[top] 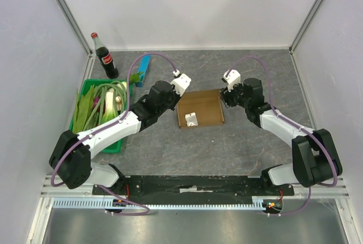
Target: Fold the paper box
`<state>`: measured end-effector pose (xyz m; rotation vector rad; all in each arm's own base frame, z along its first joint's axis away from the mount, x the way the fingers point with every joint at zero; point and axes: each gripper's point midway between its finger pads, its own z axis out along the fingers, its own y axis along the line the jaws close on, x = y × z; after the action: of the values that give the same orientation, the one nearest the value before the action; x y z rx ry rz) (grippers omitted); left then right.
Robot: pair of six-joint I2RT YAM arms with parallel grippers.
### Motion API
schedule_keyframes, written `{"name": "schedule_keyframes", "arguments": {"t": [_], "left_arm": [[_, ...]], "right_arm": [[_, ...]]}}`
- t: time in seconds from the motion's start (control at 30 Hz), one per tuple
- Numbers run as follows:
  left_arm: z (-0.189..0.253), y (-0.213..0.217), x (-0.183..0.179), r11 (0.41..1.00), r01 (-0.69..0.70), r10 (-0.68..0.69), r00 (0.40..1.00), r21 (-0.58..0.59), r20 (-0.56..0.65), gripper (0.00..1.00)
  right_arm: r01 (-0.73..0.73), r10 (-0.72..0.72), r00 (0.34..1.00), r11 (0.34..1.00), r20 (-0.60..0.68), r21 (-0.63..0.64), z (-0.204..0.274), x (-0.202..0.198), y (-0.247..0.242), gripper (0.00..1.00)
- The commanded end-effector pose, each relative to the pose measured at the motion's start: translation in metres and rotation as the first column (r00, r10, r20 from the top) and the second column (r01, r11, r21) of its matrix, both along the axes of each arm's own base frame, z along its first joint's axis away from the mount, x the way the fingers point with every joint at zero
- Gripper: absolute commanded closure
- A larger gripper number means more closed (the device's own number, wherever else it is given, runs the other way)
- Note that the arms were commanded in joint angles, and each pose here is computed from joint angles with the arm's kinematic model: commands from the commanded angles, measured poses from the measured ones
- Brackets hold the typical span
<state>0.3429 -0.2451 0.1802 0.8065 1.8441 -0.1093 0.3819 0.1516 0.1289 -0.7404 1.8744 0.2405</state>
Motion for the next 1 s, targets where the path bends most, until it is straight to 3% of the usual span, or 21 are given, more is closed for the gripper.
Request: {"name": "schedule_keyframes", "arguments": {"t": [0.0,0.2,0.33,0.5,0.57,0.7,0.97], "left_arm": [[0.013,0.000,0.001,1.000,0.014,-0.014,0.998,0.001,0.053,0.98],[0.014,0.000,0.001,1.000,0.016,-0.016,0.998,0.000,0.058,0.98],[0.014,0.000,0.001,1.000,0.020,-0.020,0.998,0.004,0.060,0.98],[0.013,-0.001,0.001,1.000,0.023,-0.023,0.998,0.004,0.058,0.98],[0.011,0.000,0.001,1.000,0.022,-0.022,0.998,0.008,0.057,0.98],[0.011,0.000,0.001,1.000,0.023,-0.023,0.998,0.007,0.060,0.98],[0.011,0.001,0.000,1.000,0.024,-0.025,0.998,0.011,0.061,0.98]], "right_arm": [[-0.032,0.030,0.995,0.999,0.094,0.018,0.013,0.010,-0.002,0.40],[-0.111,0.107,0.989,0.993,0.101,0.032,0.004,0.009,0.009,0.53],[-0.161,0.155,0.983,0.986,0.101,0.047,0.002,0.007,0.018,0.72],[-0.193,0.186,0.977,0.979,0.107,0.061,0.001,0.004,0.024,0.82],[-0.186,0.180,0.979,0.981,0.099,0.054,-0.002,0.006,0.022,0.81],[-0.106,0.099,0.990,0.992,0.101,0.063,-0.001,0.016,0.012,0.61],[-0.079,0.074,0.988,0.996,0.137,0.037,0.008,0.030,0.008,0.58]]}}
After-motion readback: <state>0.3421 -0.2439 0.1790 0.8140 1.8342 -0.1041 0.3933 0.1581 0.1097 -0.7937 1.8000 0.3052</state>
